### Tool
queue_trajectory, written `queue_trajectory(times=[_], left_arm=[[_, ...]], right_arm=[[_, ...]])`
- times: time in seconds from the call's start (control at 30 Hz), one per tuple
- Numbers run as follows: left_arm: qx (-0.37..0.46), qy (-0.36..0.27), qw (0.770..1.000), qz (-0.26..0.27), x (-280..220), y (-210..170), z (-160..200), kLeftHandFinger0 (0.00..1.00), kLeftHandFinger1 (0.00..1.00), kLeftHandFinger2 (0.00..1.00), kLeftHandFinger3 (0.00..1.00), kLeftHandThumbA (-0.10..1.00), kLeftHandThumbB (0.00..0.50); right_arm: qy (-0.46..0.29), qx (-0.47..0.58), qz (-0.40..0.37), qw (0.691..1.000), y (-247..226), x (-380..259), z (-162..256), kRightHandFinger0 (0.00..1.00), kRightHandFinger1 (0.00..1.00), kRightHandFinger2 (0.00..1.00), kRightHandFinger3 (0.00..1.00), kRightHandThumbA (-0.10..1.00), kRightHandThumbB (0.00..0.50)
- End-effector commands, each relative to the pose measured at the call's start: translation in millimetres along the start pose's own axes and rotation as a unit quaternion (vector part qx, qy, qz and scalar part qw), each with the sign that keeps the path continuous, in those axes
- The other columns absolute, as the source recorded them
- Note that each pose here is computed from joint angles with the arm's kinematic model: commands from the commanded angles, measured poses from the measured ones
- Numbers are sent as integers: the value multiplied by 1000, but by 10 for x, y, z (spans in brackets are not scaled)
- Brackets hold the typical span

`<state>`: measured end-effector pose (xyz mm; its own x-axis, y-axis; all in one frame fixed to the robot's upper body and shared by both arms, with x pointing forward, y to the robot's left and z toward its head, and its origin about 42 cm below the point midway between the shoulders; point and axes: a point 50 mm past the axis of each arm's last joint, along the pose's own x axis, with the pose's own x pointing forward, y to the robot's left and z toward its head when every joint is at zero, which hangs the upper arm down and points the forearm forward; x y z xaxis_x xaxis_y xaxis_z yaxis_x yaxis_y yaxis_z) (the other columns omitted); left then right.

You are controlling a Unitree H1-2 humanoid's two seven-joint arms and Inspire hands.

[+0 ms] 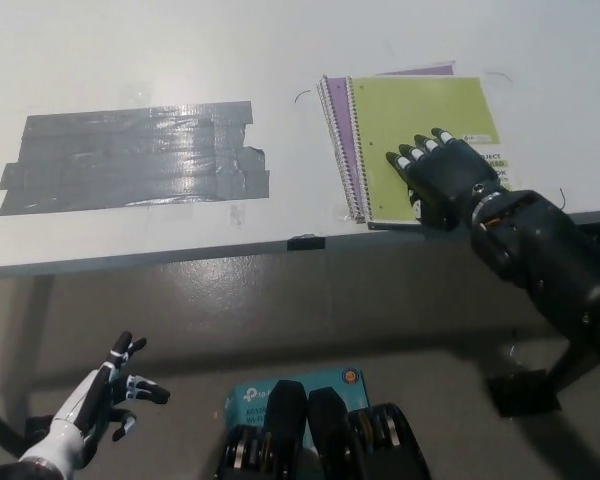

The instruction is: The robot uses its right hand to align two notebooks stacked together until they are fully overlapped

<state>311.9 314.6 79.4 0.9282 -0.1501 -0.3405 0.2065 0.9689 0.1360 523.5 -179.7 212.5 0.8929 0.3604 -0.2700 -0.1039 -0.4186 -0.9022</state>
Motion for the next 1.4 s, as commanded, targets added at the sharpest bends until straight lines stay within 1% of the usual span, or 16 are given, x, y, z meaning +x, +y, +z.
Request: queue_trajectory(times=[0.0, 0.17, 0.23, 0.27, 0.3, 0.37, 0.47, 0.5, 0.53, 0.77, 0.97, 1.03, 1.1, 1.17, 1.3, 1.37], left_arm=[[6, -21, 1000, -12, 35, 0, 143, 513, 571, 449, 1000, 1000, 500], [9, -24, 1000, -12, 33, -1, 148, 487, 558, 442, 1000, 1000, 500], [12, -23, 1000, -11, 14, 17, 129, 482, 560, 439, 1000, 1000, 500], [20, -22, 999, -10, 21, 8, 124, 512, 572, 453, 1000, 1000, 500], [16, -22, 1000, -11, 23, 6, 116, 510, 568, 462, 1000, 1000, 500], [16, -21, 1000, -10, 18, 8, 114, 465, 548, 456, 1000, 1000, 500], [13, -18, 1000, -9, 8, 3, 102, 469, 554, 455, 1000, 1000, 500], [17, -19, 1000, -10, 5, 5, 102, 477, 565, 472, 1000, 1000, 500], [21, -15, 1000, -9, -10, 5, 72, 443, 548, 482, 1000, 1000, 500], [6, -15, 1000, -8, -10, 6, 26, 474, 544, 443, 1000, 1000, 500], [12, -9, 1000, -9, -30, 12, 19, 476, 536, 455, 1000, 1000, 500], [13, -9, 1000, -9, -28, 20, 29, 469, 534, 454, 1000, 1000, 500], [3, -8, 1000, -10, -28, 26, 22, 462, 535, 428, 1000, 1000, 500], [2, -7, 1000, -10, -34, 35, 15, 472, 534, 427, 1000, 1000, 500], [9, -6, 1000, -7, -65, 33, -4, 504, 559, 443, 1000, 1000, 500], [11, -6, 1000, -5, -92, 35, -19, 455, 540, 449, 1000, 1000, 500]], right_arm=[[-48, -56, 23, 997, 207, -69, -47, 1000, 1000, 1000, 1000, 1000, 493], [-67, -85, 8, 994, 237, -80, -73, 1000, 1000, 1000, 1000, 1000, 496], [-62, -64, 3, 996, 229, -65, -43, 1000, 1000, 1000, 1000, 1000, 474], [-42, -15, -5, 999, 203, -65, -57, 1000, 1000, 1000, 1000, 1000, 431], [-35, -6, -12, 999, 194, -65, -54, 1000, 1000, 1000, 1000, 1000, 410], [-19, 35, -27, 999, 160, -55, -50, 1000, 1000, 1000, 1000, 1000, 396], [-15, 47, -32, 998, 109, -50, -53, 1000, 1000, 1000, 1000, 1000, 377], [-14, 44, -29, 999, 71, -34, -55, 1000, 1000, 1000, 1000, 1000, 380], [-15, 44, -29, 999, 68, -38, -35, 1000, 1000, 1000, 1000, 1000, 373], [-3, 45, -34, 998, 11, -8, -19, 1000, 1000, 1000, 1000, 1000, 397], [10, 47, -48, 998, -104, -40, -143, 1000, 1000, 1000, 1000, 1000, 345], [10, 48, -51, 998, -117, -38, -154, 1000, 1000, 1000, 1000, 1000, 343], [20, 34, -72, 997, -271, -74, -320, 1000, 1000, 1000, 1000, 1000, 254], [20, 28, -77, 996, -297, -75, -342, 1000, 1000, 1000, 1000, 1000, 246], [33, -3, -136, 990, -579, -140, -545, 1000, 1000, 1000, 1000, 1000, 190], [32, 1, -152, 988, -703, -141, -597, 1000, 1000, 1000, 1000, 1000, 176]])
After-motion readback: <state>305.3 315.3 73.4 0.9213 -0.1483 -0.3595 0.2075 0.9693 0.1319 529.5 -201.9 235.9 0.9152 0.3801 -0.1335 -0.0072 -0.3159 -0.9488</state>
